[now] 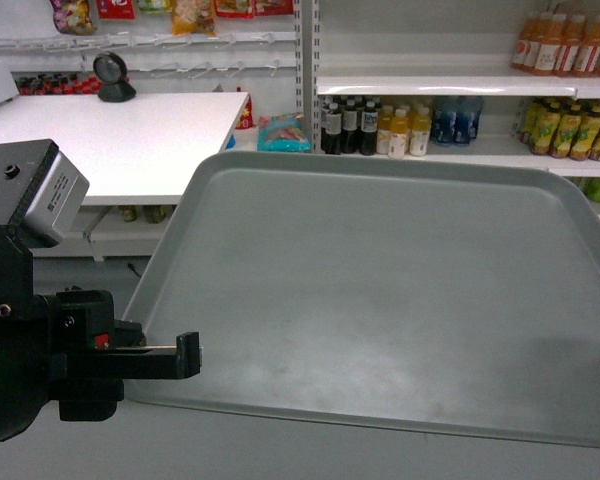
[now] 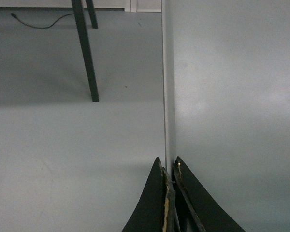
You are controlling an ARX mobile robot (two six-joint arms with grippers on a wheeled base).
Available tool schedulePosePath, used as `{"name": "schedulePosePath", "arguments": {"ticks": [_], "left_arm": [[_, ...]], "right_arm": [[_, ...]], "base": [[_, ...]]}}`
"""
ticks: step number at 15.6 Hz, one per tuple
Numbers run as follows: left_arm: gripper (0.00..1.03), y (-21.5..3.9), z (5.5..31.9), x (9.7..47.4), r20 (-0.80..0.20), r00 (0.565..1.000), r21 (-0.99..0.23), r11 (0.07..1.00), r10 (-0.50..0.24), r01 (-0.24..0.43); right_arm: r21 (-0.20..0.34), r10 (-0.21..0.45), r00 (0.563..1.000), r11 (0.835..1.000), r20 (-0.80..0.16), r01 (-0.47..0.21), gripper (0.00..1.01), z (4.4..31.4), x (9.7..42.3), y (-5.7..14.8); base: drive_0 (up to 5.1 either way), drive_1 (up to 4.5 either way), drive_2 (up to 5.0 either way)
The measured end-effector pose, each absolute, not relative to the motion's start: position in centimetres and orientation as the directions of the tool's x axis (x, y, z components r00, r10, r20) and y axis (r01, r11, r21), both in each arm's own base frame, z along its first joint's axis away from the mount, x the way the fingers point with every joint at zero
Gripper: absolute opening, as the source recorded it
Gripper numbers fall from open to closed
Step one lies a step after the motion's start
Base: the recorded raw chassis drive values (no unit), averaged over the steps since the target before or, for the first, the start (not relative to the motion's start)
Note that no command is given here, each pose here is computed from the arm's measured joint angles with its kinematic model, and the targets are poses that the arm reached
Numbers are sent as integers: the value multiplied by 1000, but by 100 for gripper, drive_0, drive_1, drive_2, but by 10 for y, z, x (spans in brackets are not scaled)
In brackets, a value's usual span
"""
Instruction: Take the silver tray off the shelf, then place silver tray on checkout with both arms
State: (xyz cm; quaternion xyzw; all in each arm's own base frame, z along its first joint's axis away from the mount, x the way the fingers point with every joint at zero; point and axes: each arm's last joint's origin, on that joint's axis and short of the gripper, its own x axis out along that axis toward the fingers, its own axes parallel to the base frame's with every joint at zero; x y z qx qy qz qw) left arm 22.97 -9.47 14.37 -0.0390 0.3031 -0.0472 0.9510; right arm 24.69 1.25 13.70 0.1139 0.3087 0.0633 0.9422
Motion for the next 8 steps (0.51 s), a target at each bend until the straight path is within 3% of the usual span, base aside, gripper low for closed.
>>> {"name": "schedulePosePath", "arguments": {"ticks": [8], "left_arm": [[3, -95, 144, 230, -571, 813, -103, 993, -113, 65]], "right_arm": [[254, 191, 804, 966, -563, -52, 2, 138, 247, 13]], "base": [[-497, 238, 238]]}}
